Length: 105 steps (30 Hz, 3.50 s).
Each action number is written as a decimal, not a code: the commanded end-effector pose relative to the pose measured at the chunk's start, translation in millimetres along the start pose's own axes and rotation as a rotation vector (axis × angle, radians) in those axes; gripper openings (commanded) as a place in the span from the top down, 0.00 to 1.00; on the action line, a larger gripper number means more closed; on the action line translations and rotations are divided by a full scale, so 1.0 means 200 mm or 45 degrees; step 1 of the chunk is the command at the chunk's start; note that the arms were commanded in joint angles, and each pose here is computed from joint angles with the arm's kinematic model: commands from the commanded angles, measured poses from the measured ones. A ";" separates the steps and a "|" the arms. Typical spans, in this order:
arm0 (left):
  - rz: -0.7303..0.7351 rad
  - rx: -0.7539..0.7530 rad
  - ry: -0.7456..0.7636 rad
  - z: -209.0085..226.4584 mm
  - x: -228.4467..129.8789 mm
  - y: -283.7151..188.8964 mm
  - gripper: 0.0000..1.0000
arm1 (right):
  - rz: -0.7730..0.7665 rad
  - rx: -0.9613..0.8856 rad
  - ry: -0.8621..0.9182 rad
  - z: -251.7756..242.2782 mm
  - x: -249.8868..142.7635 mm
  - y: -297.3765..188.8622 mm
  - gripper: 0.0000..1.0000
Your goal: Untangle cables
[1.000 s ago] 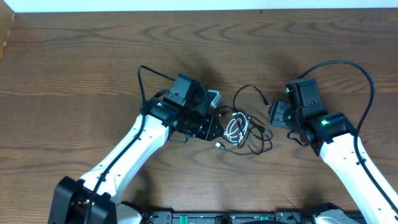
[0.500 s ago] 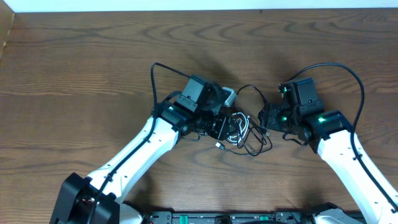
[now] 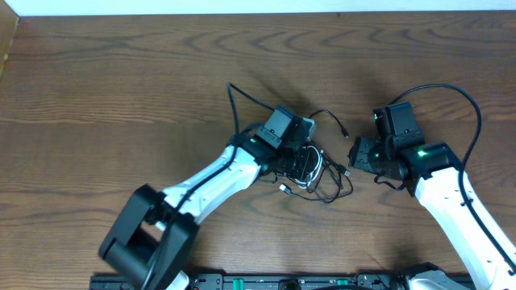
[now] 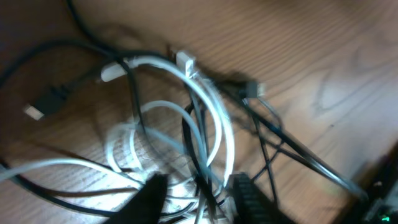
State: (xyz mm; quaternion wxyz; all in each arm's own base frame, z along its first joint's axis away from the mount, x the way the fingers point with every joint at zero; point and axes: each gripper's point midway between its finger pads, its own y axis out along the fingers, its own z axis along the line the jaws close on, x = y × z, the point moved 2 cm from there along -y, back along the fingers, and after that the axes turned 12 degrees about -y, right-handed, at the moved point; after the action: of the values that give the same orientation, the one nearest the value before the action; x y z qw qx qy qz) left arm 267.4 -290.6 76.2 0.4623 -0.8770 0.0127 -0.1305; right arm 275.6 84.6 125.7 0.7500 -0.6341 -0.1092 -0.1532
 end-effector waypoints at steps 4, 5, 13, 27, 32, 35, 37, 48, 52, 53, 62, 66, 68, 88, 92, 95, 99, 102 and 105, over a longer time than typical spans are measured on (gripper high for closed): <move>-0.009 0.016 -0.013 0.01 0.01 -0.01 0.92 | -0.011 -0.008 0.008 -0.01 0.02 -0.01 0.43; -0.032 -0.001 -0.011 -0.01 0.04 -0.05 0.93 | -0.012 0.002 -0.008 0.00 0.02 -0.01 0.42; -0.325 -0.284 0.057 -0.25 0.18 -0.61 0.92 | -0.088 0.456 -0.304 0.28 0.08 -0.06 0.41; -0.406 -0.478 0.136 -0.44 0.09 -0.90 0.92 | -0.175 0.884 -0.403 0.53 0.13 -0.20 0.41; -0.400 -0.756 0.240 -0.63 0.09 -1.01 0.92 | -0.185 0.877 -0.411 0.53 0.13 -0.20 0.43; -0.399 -0.871 0.279 -0.70 0.09 -1.07 0.92 | -0.193 0.768 -0.388 0.48 0.15 -0.16 0.61; -0.399 -0.908 0.311 -0.73 0.08 -1.09 0.92 | -0.189 0.655 -0.363 0.42 0.16 -0.11 0.76; -0.495 -0.503 0.159 -0.33 0.15 -1.05 0.93 | 0.061 -0.453 0.010 -0.28 -0.02 0.09 0.83; -0.599 -0.414 0.063 -0.17 0.16 -1.19 0.92 | 0.093 -0.456 0.061 -0.31 -0.03 0.12 0.82; -0.628 -0.410 0.050 -0.15 0.17 -1.23 0.93 | 0.089 -0.409 0.072 -0.29 -0.02 0.13 0.80; -0.685 -0.675 0.200 -0.34 0.14 -1.42 0.92 | -0.071 1.144 -0.571 0.61 0.05 -0.12 0.41; -0.724 -0.749 0.276 -0.44 0.15 -1.46 0.92 | -0.121 1.335 -0.712 0.77 0.02 -0.21 0.29; -0.733 -0.777 0.325 -0.49 0.14 -1.47 0.92 | -0.127 1.343 -0.740 0.80 0.00 -0.22 0.28; -0.673 -0.909 0.380 -0.70 0.05 -1.45 0.92 | -0.018 -0.120 -0.119 0.09 0.03 0.19 0.67; -0.642 -0.776 0.333 -0.61 0.05 -1.37 0.92 | 0.003 -0.488 0.018 -0.18 -0.02 0.13 0.71; -0.645 -0.670 0.255 -0.51 0.07 -1.33 0.92 | 0.040 -0.425 0.024 -0.17 -0.03 0.14 0.64; -0.652 -0.664 0.256 -0.50 0.07 -1.33 0.92 | 0.079 0.231 -0.378 0.22 -0.01 0.18 0.46; -0.653 -0.665 0.257 -0.50 0.08 -1.33 0.92 | 0.007 0.844 -0.790 0.57 -0.08 0.03 0.40; -0.650 -0.669 0.259 -0.50 0.07 -1.33 0.92 | -0.081 1.003 -0.950 0.69 -0.09 -0.03 0.32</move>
State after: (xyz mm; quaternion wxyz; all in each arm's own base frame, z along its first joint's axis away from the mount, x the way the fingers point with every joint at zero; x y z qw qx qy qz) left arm 232.1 -223.5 336.3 0.1783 -0.9314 -0.1211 -0.2932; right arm 284.4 181.0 121.2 0.8248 -0.4599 -0.3270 0.0349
